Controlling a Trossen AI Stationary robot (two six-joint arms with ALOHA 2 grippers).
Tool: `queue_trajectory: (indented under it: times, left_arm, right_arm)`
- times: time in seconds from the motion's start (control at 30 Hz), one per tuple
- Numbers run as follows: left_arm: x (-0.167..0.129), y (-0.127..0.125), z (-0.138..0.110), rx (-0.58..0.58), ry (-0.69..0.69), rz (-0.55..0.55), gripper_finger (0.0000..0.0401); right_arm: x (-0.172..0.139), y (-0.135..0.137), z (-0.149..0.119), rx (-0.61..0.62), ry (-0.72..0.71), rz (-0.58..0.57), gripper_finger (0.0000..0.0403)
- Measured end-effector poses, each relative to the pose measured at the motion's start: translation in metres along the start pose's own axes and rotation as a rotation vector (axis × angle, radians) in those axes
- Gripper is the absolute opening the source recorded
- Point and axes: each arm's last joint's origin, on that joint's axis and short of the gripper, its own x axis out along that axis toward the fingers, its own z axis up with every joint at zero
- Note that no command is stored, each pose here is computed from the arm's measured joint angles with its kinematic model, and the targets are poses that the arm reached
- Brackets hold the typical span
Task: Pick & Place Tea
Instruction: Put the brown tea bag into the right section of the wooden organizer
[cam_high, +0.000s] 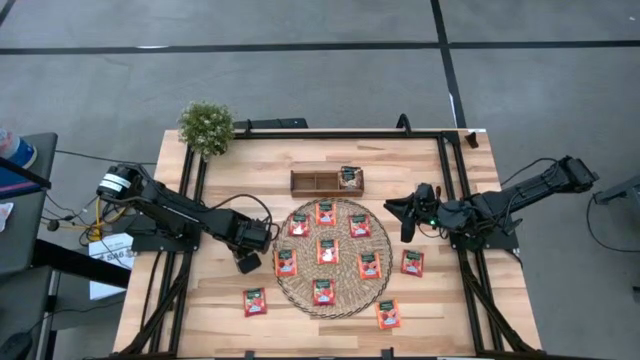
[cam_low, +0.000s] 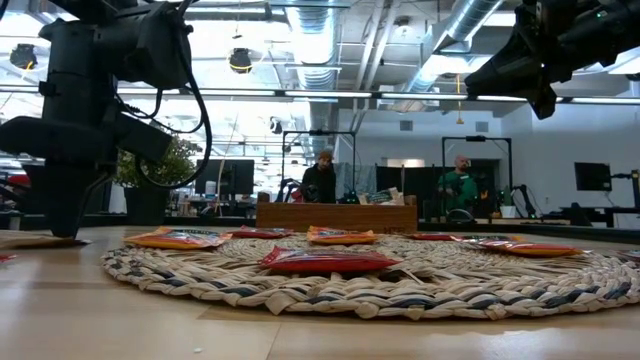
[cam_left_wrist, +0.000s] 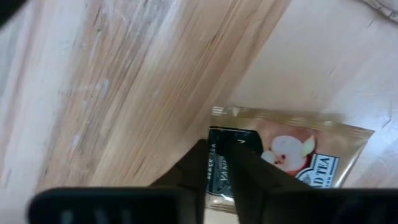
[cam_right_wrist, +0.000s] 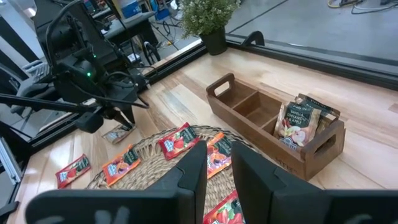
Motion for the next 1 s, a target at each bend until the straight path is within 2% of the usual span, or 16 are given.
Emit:
queue_trajectory:
  times: [0.13, 0.37, 0.57, 0.87, 1.0]
  left_arm:
    - [-0.001, 0.001, -0.001, 0.0, -0.014, 0.008, 0.0006]
    - [-0.01, 0.003, -0.003, 0.002, -0.056, -0.026, 0.0]
    - [-0.024, 0.004, -0.005, -0.003, -0.103, -0.098, 0.0]
    - [-0.033, 0.008, -0.008, -0.021, -0.121, -0.071, 0.0]
    - [-0.048, 0.005, -0.002, 0.001, -0.181, -0.01, 0.0]
  right_arm:
    - [0.0, 0.0, 0.0, 0.0, 0.0, 0.0, 0.0066]
    - [0.0, 0.0, 0.0, 0.0, 0.0, 0.0, 0.0066]
    - [0.0, 0.0, 0.0, 0.001, 0.0, 0.0, 0.0066]
    - [0.0, 0.0, 0.0, 0.004, -0.003, 0.002, 0.0066]
    - [0.0, 0.002, 0.004, 0.032, -0.034, 0.021, 0.0066]
